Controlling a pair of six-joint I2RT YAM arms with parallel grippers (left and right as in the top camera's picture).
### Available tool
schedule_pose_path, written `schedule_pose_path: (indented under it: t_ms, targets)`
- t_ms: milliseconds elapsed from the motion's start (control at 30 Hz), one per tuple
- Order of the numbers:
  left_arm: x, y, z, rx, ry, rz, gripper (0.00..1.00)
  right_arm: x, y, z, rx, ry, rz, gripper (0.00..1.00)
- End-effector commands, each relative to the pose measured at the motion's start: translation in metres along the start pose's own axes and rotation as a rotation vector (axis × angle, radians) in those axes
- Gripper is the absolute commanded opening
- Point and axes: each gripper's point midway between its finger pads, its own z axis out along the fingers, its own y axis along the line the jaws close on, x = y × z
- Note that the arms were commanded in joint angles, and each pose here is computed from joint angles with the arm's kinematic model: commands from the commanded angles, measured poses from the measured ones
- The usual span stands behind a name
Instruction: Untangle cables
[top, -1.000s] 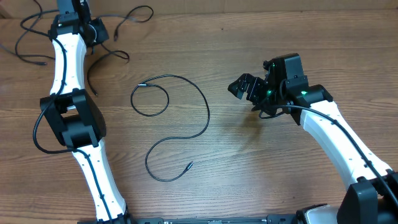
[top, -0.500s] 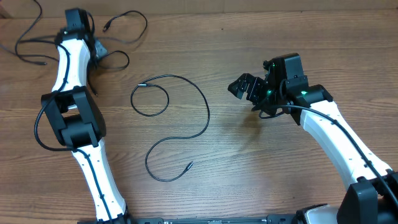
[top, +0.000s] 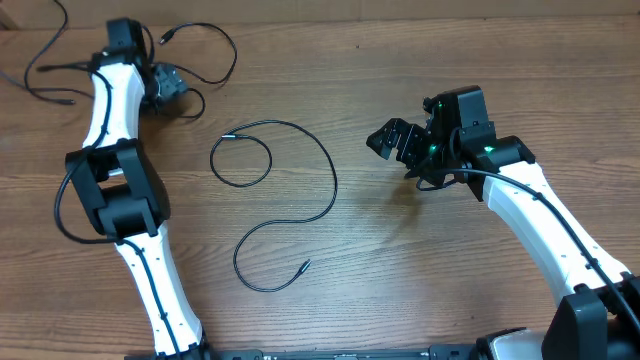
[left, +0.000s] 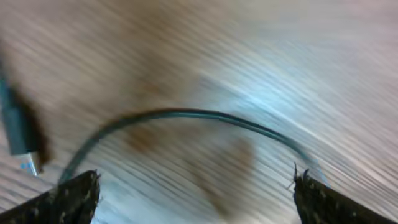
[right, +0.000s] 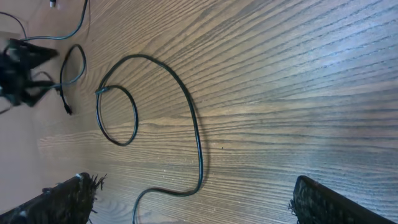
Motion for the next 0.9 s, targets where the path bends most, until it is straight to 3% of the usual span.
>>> schedule_pose_path:
  t_ms: [0,133,367,533,700,867]
  targets:
    - [-0.032,-0.061,-0.101,0.33,-0.101,0.207,1.0,-0.001,0.001,0.001,0.002,-0.006,-0.006,1.0]
    - [-0.02,-0.071,-0.125,0.403,-0.054,0.21,1.0,-0.001,0.002,0.001,0.002,-0.006,-0.006,1.0]
    - [0.005,-0.045,-0.116,0.28,0.057,0.163,1.0,-0.001,0.001,0.001,0.002,-0.006,-0.006,1.0]
    - [0.016,-0.047,-0.117,0.294,0.109,0.144,1.0,-0.001,0.001,0.001,0.002,-0.006,-0.006,1.0]
    - [0.029,-0.072,-0.125,0.423,0.127,0.292,1.0,-0.001,0.002,0.001,0.002,-0.006,-0.006,1.0]
    - [0.022,-0.104,-0.147,0.608,0.082,0.331,1.0,-0.001,0.001,0.001,0.002,-0.006,-0.006,1.0]
